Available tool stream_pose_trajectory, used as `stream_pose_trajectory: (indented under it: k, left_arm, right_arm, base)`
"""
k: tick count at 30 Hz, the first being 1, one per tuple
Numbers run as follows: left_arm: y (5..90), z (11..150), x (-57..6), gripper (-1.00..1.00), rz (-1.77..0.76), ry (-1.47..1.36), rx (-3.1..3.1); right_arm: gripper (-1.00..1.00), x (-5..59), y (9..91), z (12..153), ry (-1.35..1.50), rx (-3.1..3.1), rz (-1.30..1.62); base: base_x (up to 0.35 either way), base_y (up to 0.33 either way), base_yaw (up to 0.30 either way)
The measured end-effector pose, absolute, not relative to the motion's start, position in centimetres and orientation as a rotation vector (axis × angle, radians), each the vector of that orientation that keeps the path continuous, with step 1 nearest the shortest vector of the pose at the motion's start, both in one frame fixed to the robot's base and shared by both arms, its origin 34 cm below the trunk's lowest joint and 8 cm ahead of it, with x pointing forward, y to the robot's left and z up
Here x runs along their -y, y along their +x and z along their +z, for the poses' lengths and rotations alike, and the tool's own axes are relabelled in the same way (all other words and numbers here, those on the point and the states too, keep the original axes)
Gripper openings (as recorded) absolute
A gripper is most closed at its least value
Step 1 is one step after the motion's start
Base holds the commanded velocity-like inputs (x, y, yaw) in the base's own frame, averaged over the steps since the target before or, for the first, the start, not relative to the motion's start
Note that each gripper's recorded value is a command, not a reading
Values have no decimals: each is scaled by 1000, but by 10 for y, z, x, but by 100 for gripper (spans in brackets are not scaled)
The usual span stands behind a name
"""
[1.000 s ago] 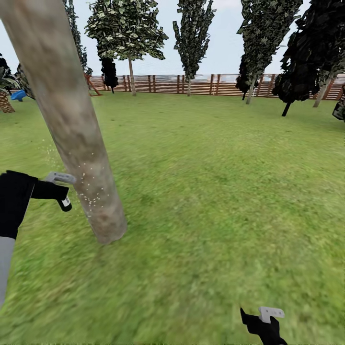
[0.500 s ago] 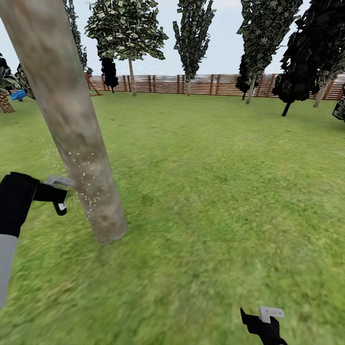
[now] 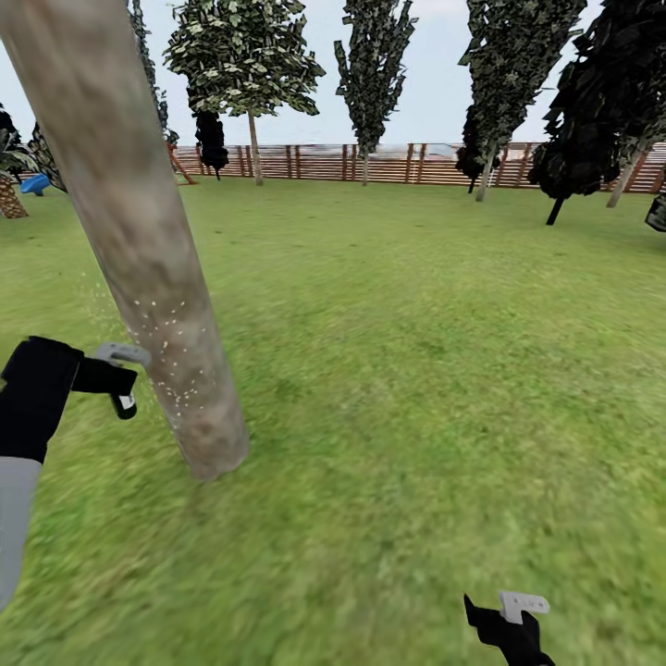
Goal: In the garden, pick up the pesticide atomizer on the floor and spray pesticide onto both trees until each tree trunk is fully covered.
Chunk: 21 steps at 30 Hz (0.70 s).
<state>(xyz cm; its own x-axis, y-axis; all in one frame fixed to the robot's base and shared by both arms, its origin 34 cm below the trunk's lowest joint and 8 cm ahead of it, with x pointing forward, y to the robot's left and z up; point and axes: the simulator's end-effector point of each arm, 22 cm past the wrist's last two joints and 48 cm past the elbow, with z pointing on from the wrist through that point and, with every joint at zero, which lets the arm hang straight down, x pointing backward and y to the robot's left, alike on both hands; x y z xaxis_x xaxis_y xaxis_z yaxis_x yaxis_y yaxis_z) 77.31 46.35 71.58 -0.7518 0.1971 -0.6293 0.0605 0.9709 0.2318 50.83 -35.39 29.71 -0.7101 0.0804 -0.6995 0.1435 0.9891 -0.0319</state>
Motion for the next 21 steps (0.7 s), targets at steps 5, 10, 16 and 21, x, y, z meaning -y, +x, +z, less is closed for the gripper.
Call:
stream_pose_trajectory:
  k: [5,10,16,21]
  left_arm:
    - [765,703,-475,-100,260,148,-2436]
    - [722,636,-494,-100,326,95,-2535]
    - [692,560,-484,-100,272,3,-2496]
    - [661,484,-467,-100,257,-15,-2485]
  right_arm:
    - [100,354,508,297,155,-2363,-107]
    - [100,352,508,297,153,-2364,-105]
    - [100,347,509,296,152,-2365,-96]
    - [100,346,509,296,149,-2366,-94]
  base:
    - [159,137,0]
    - [5,5,0]
    - [0,0,0]
    - [0,0,0]
